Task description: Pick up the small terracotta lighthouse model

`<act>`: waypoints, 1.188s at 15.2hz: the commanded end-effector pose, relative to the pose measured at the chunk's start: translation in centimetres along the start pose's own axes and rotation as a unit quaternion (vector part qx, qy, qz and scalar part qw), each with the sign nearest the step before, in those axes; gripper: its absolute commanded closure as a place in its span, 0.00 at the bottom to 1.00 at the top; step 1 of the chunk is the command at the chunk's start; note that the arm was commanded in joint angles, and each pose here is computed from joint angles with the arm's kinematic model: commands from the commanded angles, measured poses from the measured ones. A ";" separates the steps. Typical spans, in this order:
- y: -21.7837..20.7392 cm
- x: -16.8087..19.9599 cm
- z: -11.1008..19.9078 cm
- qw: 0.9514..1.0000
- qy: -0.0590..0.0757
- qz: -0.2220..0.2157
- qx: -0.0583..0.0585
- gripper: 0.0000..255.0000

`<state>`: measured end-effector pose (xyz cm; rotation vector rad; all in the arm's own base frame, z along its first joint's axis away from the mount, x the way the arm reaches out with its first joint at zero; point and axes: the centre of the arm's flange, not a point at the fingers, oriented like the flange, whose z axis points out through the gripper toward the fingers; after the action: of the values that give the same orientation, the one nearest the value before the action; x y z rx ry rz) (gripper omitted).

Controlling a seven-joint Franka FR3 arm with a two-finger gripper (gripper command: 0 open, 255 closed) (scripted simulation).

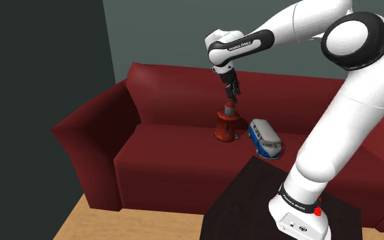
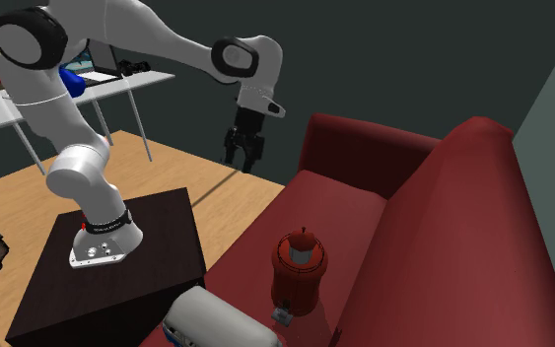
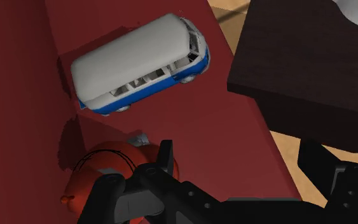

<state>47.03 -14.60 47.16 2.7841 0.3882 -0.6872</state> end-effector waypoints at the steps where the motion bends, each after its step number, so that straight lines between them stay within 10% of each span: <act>1: 1.6 1.9 1.1 1.000 -0.023 -0.012 -0.012 0.00; 18: 15.5 16.3 10.3 0.970 -0.195 -0.102 -0.102 0.00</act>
<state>60.91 -28.54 33.60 2.3761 0.6209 -1.1344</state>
